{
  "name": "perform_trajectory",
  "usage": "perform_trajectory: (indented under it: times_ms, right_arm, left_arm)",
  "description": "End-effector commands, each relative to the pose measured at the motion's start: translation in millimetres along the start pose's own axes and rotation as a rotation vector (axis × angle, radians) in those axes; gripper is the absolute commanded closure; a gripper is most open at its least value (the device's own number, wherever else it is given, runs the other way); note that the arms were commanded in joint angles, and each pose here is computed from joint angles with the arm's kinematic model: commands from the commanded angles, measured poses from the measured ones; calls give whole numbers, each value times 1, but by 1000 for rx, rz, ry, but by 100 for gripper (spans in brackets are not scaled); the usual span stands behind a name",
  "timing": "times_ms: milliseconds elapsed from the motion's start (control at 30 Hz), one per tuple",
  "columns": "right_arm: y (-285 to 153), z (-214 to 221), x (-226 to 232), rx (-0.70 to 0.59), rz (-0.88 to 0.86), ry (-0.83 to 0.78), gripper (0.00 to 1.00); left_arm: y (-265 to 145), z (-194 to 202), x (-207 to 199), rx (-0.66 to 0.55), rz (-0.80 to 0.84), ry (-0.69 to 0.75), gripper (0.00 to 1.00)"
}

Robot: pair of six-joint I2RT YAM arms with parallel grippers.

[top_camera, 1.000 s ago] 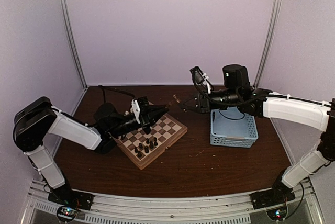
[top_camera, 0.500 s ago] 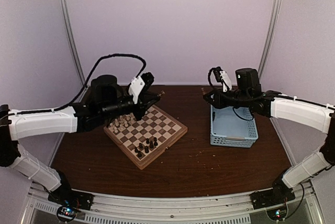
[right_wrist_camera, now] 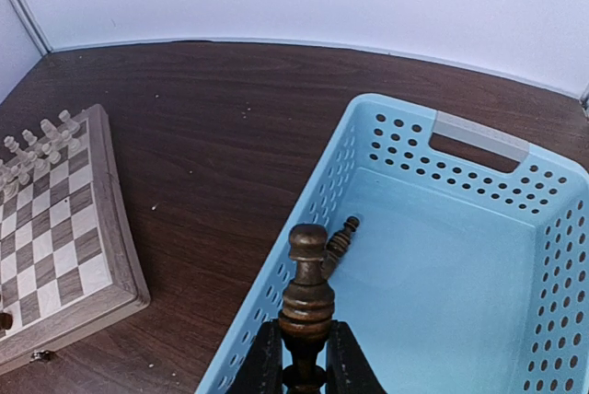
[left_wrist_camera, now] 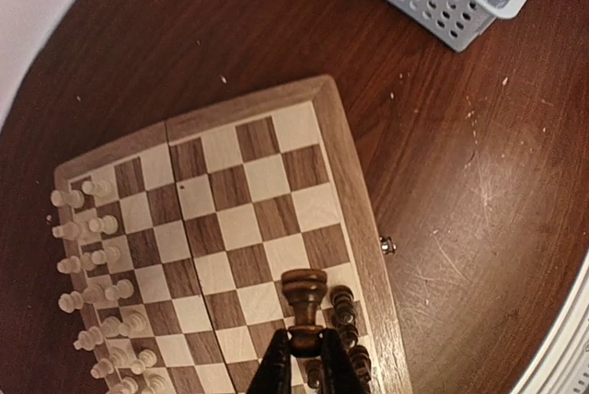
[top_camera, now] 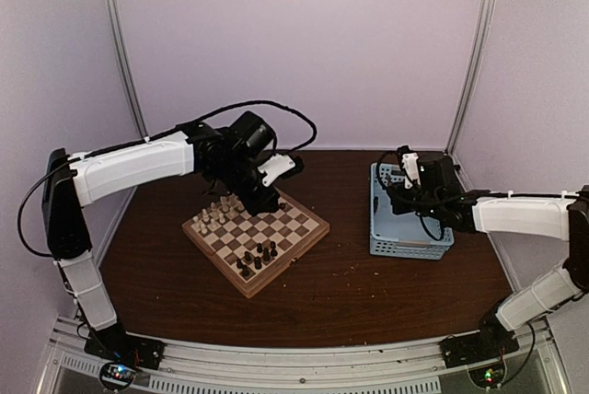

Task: Set up the chess pieces on the board
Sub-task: Place the chess piece on the chessboard.

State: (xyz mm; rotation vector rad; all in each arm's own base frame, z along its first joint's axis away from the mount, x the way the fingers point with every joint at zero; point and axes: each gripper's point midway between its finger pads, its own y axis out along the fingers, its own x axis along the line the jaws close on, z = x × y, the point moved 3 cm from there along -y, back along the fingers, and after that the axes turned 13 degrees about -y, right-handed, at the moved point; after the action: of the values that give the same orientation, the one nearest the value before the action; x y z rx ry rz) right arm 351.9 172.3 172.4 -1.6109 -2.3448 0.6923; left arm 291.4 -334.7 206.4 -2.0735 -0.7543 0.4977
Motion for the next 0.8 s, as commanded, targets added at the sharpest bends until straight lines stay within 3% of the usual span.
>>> perform_trajectory:
  times_ms: [0, 233, 533, 767]
  right_arm:
    - [-20, -21, -22, -126, 130, 14, 91]
    - [-23, -14, -27, -136, 164, 21, 91]
    - [-25, -10, -31, -139, 187, 28, 91]
    - [-21, -9, -30, -127, 183, 27, 90]
  left_arm:
    - [4, 30, 6, 249, 23, -85, 99]
    - [30, 36, 12, 353, 54, -119, 98]
    - [50, 50, 16, 536, 61, -37, 98]
    - [66, 53, 21, 608, 51, -10, 98]
